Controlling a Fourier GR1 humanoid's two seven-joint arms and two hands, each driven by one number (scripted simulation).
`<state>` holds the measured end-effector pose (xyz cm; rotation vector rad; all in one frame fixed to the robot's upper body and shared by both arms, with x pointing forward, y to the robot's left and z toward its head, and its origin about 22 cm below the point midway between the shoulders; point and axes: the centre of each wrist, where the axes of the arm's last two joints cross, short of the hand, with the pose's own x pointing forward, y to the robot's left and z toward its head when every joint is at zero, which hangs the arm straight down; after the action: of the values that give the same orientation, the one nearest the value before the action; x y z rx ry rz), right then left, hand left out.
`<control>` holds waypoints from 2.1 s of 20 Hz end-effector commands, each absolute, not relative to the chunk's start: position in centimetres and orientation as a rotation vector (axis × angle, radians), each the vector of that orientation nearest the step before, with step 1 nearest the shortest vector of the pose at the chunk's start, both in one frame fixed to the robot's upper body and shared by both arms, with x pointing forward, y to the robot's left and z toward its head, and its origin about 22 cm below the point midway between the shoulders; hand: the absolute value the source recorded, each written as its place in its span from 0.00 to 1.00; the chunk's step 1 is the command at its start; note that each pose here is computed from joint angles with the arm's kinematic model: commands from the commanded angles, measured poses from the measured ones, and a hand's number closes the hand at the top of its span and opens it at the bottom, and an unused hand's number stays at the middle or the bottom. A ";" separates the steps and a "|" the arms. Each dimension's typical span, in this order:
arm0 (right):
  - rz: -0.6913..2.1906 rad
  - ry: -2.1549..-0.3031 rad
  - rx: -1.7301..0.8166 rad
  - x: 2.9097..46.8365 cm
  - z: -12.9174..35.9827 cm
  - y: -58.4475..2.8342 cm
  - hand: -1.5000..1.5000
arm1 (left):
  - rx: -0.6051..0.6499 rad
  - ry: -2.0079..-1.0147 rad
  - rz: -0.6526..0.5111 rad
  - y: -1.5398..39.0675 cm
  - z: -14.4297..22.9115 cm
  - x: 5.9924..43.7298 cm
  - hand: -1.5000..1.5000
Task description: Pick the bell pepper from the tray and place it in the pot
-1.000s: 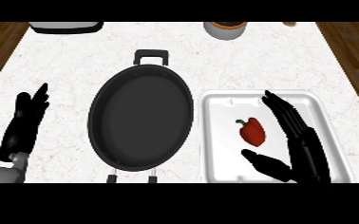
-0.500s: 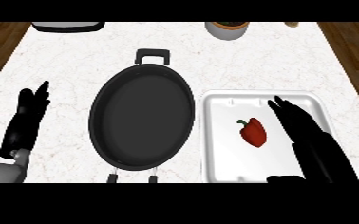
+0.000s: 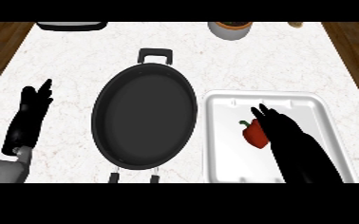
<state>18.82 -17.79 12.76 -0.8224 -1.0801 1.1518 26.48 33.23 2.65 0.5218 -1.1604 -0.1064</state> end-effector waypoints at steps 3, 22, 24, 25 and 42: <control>1.126 -0.973 -0.849 20.0 14.1 -16.6 0.00 | 0.513 -1.162 -0.101 33.5 2.4 25.4 0.50; 1.146 -0.950 -0.886 23.7 4.0 -17.6 0.00 | 0.526 -1.161 -0.112 31.4 4.6 26.7 0.50; 1.137 -0.921 -0.911 24.3 5.1 -19.0 0.00 | 0.526 -1.169 -0.106 30.5 2.7 25.5 0.50; 1.148 -0.902 -0.890 22.8 4.9 -17.6 0.00 | 0.523 -1.159 -0.106 32.7 3.0 26.6 0.50; 1.121 -0.835 -0.815 26.2 1.2 -18.8 0.00 | 0.523 -1.174 -0.100 33.9 2.4 26.6 0.50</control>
<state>25.63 -18.32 1.58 -0.8293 -0.8452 1.1331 26.66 33.33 2.92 0.5260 -1.1613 -0.0967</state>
